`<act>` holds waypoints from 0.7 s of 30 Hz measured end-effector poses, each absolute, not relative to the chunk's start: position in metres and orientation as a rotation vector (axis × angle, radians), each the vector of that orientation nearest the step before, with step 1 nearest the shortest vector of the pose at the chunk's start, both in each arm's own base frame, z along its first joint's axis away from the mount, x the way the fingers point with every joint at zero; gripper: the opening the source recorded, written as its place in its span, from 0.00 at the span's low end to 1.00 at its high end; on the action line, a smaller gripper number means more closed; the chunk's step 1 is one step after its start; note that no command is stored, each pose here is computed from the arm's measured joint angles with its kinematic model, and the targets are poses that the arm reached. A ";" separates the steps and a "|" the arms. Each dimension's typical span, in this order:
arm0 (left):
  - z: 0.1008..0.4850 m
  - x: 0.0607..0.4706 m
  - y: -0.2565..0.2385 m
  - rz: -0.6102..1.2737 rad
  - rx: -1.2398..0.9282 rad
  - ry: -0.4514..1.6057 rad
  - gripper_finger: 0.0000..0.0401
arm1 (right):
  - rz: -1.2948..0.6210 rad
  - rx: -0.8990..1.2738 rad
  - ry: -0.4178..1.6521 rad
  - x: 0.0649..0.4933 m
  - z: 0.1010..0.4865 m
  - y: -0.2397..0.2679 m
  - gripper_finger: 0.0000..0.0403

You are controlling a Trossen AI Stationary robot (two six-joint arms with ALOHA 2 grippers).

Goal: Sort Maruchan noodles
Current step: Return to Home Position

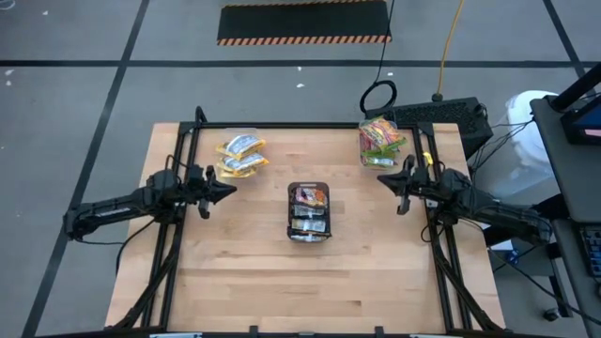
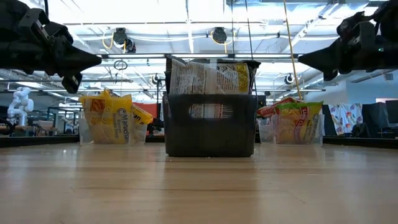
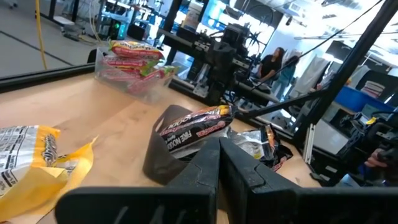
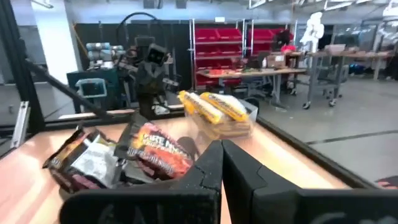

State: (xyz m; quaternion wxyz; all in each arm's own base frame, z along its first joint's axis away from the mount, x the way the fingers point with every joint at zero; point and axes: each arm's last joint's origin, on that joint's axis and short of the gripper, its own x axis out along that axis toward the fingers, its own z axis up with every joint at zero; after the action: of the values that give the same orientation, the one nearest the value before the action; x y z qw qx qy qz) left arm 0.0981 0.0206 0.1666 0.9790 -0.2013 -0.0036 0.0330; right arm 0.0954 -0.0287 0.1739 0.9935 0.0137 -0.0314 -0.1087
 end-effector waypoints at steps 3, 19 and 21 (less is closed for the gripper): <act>0.166 0.098 0.021 0.067 -0.406 -0.006 0.02 | -0.261 0.041 -0.057 0.096 0.173 -0.030 0.00; 0.168 0.098 0.021 0.064 -0.372 -0.017 0.02 | -0.374 0.318 -0.027 0.095 0.165 -0.033 0.00; 0.168 0.098 0.021 0.064 -0.374 -0.017 0.02 | -0.375 0.291 -0.014 0.096 0.165 -0.033 0.00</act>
State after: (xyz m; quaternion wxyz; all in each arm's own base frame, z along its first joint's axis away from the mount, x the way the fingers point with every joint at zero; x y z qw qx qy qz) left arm 0.0982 0.0206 0.1677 0.9820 -0.1860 -0.0086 0.0316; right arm 0.0957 -0.0335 0.1646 0.9719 0.1441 -0.0069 -0.1858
